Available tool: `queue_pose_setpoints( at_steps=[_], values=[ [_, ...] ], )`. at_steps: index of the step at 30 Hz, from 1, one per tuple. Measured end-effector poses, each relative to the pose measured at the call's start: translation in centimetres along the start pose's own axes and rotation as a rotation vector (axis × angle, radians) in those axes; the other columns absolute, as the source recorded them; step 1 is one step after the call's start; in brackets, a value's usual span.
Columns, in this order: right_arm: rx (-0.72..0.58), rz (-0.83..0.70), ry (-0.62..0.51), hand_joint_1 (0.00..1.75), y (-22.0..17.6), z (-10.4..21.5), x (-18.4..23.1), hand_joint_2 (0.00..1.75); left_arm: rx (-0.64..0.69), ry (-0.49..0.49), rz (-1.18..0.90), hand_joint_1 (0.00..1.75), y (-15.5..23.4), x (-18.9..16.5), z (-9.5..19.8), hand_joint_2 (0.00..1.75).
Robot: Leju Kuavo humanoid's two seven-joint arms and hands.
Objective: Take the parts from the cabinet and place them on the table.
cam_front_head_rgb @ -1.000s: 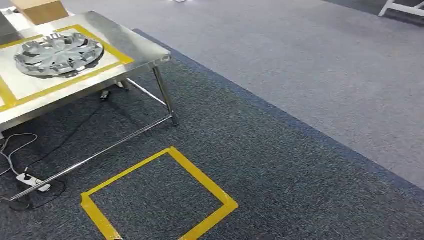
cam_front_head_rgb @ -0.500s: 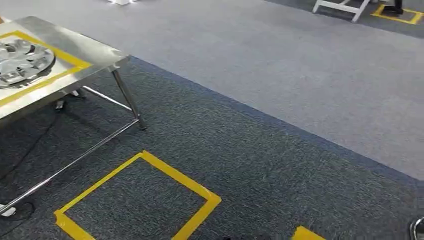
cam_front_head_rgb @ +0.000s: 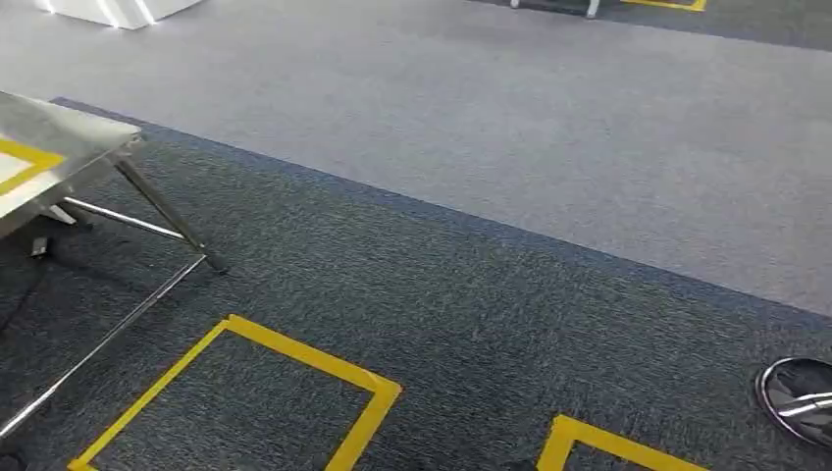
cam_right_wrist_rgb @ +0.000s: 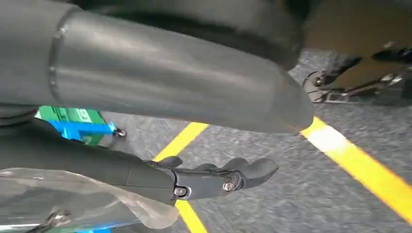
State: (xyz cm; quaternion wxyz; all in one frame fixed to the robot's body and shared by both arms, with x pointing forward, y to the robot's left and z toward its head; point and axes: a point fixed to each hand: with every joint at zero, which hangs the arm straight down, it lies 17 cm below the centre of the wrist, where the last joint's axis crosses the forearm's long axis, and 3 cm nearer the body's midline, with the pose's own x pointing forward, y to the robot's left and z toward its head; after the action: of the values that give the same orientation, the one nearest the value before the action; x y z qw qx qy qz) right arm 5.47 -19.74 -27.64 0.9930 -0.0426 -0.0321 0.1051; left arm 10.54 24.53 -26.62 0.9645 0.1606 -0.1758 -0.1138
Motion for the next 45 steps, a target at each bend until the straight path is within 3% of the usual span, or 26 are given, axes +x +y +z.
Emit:
queue_pose_setpoints(
  at_steps=[23,45],
  values=[
    [0.042,-0.117,0.040,0.00,1.2,0.2,-0.7,0.00,-0.026,-0.019,-0.011,0.00,-0.3,0.3,0.0,0.00],
    [0.070,-0.063,0.054,0.00,1.1,0.2,-0.9,0.00,-0.029,0.004,-0.044,0.00,-0.5,-0.4,0.1,0.00]
  ],
)
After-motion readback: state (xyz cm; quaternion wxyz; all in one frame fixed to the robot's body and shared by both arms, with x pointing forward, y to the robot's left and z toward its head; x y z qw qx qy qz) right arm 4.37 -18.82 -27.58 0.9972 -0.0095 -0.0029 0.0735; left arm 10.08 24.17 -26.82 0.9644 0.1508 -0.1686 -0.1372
